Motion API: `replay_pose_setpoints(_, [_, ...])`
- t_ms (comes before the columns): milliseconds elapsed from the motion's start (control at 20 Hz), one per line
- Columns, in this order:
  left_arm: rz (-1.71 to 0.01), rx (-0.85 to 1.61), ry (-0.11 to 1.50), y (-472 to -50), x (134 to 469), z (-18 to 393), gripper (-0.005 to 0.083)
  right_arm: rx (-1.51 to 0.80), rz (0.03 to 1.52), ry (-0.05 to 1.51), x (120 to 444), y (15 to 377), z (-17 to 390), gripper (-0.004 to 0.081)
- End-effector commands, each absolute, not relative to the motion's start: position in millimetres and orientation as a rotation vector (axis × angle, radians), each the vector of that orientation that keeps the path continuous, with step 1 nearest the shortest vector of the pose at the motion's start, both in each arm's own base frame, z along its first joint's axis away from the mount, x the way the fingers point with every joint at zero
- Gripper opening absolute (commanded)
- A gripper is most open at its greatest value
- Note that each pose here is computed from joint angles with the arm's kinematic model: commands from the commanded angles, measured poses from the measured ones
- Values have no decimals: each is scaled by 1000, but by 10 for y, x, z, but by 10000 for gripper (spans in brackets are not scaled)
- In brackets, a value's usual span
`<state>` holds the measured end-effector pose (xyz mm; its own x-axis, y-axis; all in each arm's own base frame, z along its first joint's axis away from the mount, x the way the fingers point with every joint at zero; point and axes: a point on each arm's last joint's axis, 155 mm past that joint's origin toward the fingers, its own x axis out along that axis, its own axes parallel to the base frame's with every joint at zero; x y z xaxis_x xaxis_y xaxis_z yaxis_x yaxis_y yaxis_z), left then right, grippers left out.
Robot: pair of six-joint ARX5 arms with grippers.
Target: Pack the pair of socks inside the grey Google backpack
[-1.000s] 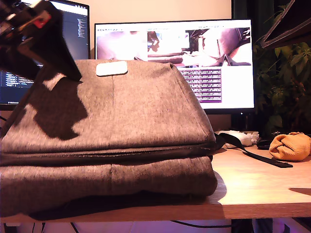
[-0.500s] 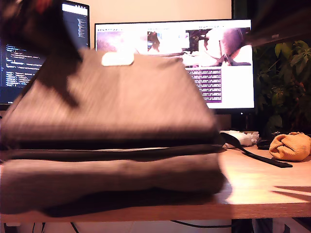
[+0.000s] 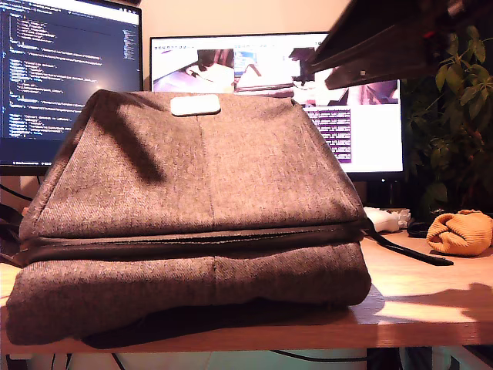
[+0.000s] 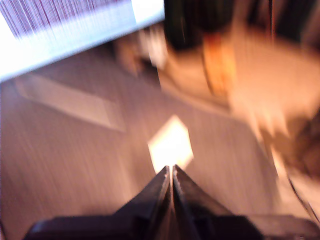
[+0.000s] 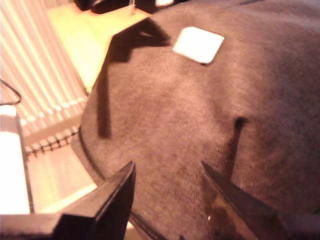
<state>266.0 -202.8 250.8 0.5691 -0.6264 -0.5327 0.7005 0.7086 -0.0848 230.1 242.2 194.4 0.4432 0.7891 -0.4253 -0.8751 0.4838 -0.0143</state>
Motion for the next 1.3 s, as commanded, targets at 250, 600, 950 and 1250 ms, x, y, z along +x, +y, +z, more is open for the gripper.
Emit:
replay_pose_setpoints(250, [-675, 76, 833, -1884, 2565, 1980, 791, -262, 996, 359, 2399, 2390, 2012, 358])
replay_pose_setpoints(600, [-710, -15, 963, -2089, 2464, 1769, 791, -269, 970, 360, 2437, 2362, 2005, 351])
replay_pose_setpoints(950, [-550, 103, 1031, -1939, 2577, 1438, 791, -268, 971, 358, 2438, 2363, 2010, 351])
replay_pose_setpoints(1250, [-476, 60, 1059, -1919, 2638, 1351, 789, -268, 971, 357, 2439, 2364, 2010, 351])
